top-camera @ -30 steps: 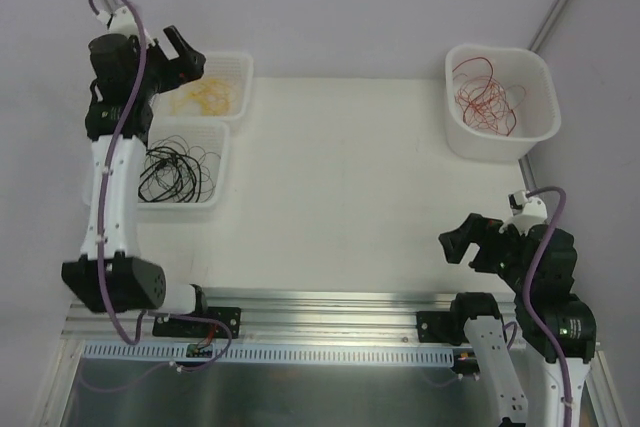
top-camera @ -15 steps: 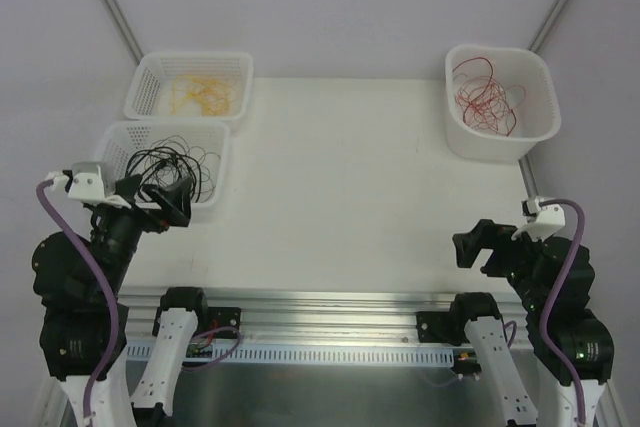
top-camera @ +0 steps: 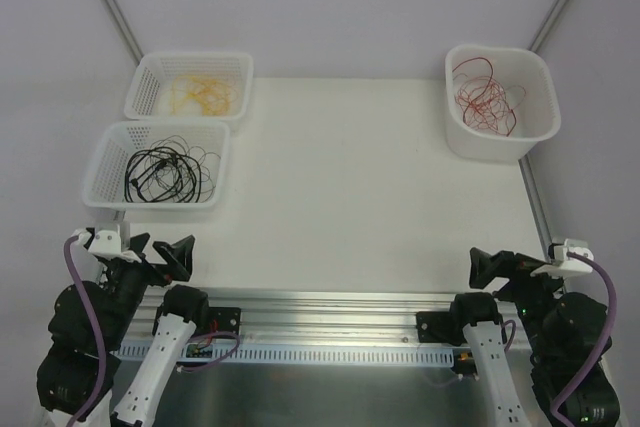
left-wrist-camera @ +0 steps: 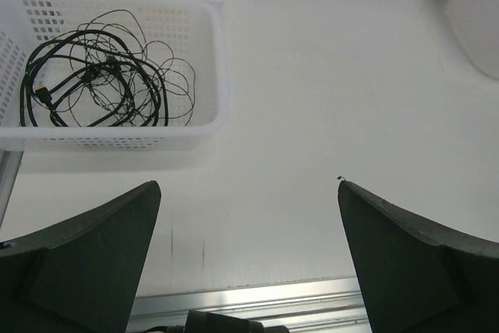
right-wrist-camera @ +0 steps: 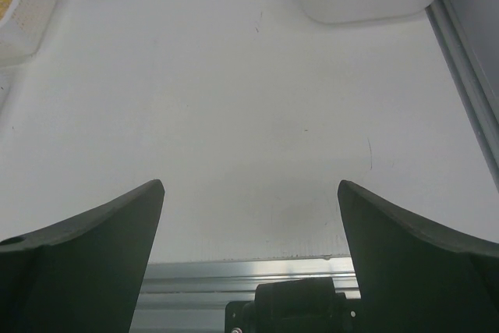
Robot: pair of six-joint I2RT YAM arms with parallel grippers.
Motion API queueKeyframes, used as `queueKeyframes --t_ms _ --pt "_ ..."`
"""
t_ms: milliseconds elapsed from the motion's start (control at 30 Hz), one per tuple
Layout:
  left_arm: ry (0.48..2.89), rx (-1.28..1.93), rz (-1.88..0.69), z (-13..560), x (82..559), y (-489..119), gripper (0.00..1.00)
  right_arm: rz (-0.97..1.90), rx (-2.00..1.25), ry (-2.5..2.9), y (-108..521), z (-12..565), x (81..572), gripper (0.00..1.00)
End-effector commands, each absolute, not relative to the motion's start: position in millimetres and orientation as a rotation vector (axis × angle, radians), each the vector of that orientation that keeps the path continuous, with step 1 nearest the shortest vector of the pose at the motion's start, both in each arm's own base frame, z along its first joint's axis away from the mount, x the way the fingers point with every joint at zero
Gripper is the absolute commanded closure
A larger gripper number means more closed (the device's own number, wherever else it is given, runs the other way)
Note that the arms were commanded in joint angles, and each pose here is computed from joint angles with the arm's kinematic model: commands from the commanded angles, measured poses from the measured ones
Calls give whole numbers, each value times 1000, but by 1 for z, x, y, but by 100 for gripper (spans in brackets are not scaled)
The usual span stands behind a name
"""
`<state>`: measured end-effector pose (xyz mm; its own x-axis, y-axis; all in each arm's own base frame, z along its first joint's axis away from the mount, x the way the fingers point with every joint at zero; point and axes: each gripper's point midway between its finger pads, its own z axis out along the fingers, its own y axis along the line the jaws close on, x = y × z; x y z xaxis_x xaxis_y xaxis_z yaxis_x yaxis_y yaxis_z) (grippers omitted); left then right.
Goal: Untangle the cables
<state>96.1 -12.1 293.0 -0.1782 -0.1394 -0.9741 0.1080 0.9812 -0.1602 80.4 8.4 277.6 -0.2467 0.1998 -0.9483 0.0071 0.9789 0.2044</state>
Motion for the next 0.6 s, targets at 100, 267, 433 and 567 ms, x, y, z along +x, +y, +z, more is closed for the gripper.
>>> queueKeyframes --t_ms 100,267,433,567 --pt "1629 -137 -220 299 84 5 1 178 203 1779 2 274 73 0" --pt "1547 -186 -211 302 71 17 1 190 201 1790 5 268 76 0" --pt "1523 -229 -193 302 69 24 1 196 199 1786 6 268 77 0" --pt "1525 -239 -217 301 71 21 1 200 193 1773 6 270 75 0"
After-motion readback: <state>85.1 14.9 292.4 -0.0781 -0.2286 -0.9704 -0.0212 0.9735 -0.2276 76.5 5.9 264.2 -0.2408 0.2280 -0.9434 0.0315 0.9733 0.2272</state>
